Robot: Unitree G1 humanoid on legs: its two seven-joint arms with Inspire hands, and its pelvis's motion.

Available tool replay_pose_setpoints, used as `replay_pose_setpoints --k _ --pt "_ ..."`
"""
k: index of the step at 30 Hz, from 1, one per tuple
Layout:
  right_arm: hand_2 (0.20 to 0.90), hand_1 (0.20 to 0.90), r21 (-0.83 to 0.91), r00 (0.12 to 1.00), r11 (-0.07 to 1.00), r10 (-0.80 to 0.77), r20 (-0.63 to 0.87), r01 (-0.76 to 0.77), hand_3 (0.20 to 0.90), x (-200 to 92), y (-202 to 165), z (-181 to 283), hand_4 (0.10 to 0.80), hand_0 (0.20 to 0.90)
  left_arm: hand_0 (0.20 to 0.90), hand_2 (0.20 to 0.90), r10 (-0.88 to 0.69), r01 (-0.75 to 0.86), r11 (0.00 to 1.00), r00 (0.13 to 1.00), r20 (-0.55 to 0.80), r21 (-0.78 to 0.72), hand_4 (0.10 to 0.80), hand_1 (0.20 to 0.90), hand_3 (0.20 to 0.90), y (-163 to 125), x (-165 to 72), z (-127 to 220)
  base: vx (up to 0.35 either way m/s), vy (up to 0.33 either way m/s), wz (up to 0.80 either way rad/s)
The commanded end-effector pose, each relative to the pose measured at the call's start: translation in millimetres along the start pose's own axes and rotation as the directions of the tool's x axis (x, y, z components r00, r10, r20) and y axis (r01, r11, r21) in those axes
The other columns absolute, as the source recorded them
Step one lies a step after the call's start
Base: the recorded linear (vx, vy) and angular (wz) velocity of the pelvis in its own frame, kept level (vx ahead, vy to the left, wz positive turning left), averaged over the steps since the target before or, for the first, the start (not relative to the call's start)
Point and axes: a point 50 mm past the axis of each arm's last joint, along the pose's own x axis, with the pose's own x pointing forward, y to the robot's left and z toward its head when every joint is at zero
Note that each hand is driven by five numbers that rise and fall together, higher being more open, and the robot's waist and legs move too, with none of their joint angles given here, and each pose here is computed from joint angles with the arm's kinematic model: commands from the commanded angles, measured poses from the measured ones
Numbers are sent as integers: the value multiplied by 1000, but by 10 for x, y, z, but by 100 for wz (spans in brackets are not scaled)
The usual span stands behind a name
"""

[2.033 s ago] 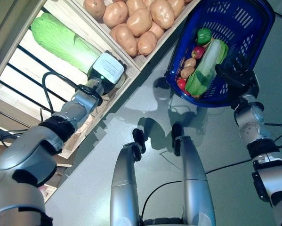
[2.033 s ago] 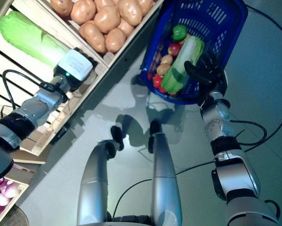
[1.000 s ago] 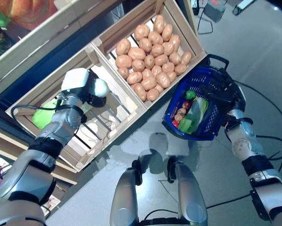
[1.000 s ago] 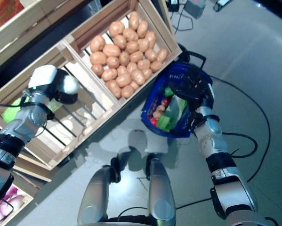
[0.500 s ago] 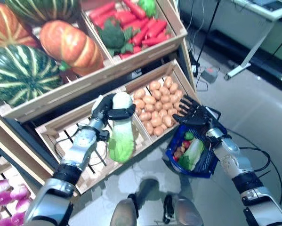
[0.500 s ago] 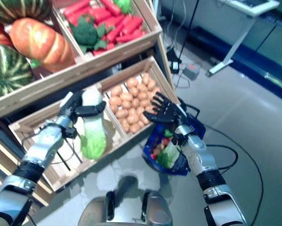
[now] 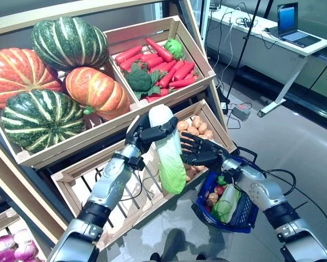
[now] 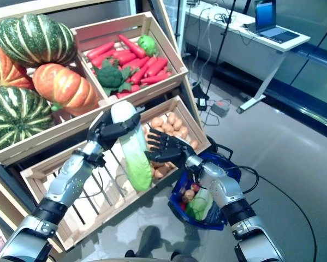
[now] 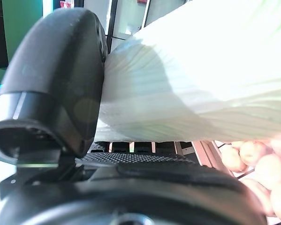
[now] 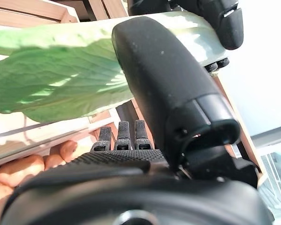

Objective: Put vegetables into the basket

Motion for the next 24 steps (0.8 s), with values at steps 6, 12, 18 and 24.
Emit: replay_pose_setpoints --k 6,12,18,24 --pt "900 900 2 940 947 317 125 -320 900 112 504 268 800 900 300 300 -179 188 982 953 246 -14 400 300 300 -377 187 412 0 0 0" --pt "900 900 70 851 852 507 134 -519 900 112 757 243 800 900 300 300 -278 307 946 931 236 -99 400 300 300 -514 185 340 0 0 0" --pt "900 900 166 682 662 721 124 -731 900 66 968 155 800 900 300 300 -452 507 818 859 242 -271 400 300 300 -628 165 231 0 0 0" --pt "900 900 275 530 468 815 234 -840 900 65 1111 173 800 900 300 300 -540 612 667 790 291 -424 400 300 300 -652 159 103 0 0 0"
